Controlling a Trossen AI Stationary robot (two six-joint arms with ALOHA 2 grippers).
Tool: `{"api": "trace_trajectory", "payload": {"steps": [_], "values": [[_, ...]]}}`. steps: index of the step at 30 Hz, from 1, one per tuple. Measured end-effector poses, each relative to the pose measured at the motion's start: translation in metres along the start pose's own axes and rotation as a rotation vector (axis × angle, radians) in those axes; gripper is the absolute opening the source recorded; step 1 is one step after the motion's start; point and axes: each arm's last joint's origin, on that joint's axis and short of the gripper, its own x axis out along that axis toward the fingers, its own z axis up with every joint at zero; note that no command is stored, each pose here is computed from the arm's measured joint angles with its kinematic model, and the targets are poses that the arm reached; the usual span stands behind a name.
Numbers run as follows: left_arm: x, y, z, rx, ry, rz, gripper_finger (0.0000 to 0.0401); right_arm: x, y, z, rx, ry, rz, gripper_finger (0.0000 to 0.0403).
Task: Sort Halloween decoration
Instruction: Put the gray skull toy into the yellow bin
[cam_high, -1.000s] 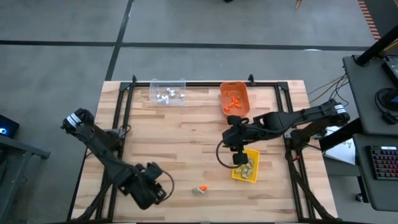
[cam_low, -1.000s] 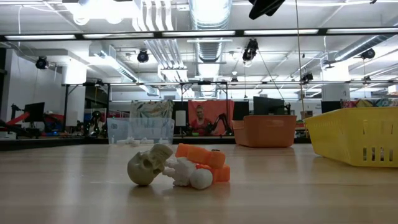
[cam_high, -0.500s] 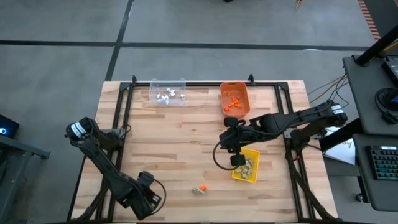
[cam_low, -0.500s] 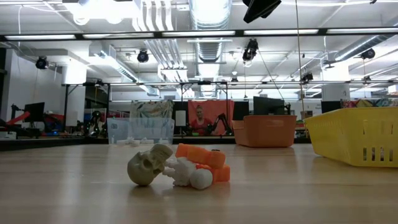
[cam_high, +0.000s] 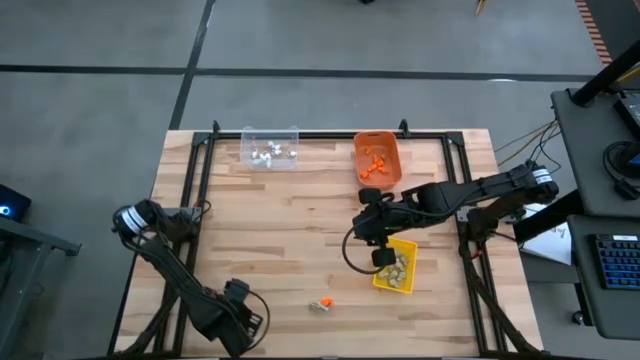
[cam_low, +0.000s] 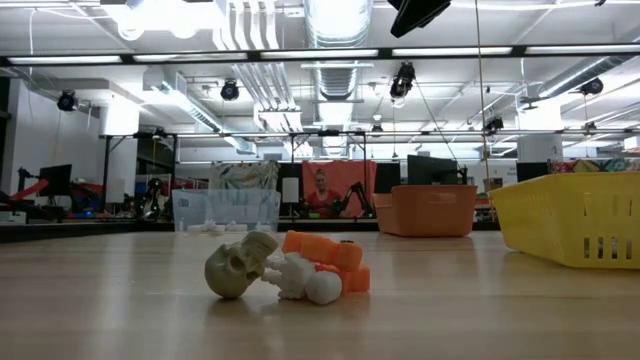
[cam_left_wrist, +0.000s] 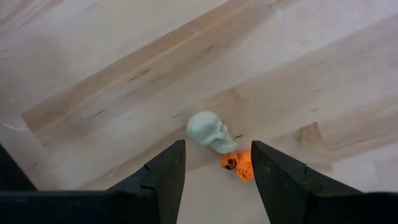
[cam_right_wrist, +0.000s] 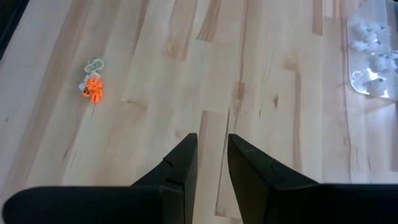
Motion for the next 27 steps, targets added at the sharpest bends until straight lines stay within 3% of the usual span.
{"api": "trace_trajectory", "payload": {"steps": [21,27], "values": [[0.031,-0.007,-0.003,-0.033,-0.055,0.083,0.0164,0.002,0.0,-0.002,-0.008,0.007,0.001,0.0079],[0.031,-0.007,-0.003,-0.033,-0.054,0.079,0.0145,0.004,0.001,-0.004,0.005,0.017,0.001,0.0079]]}}
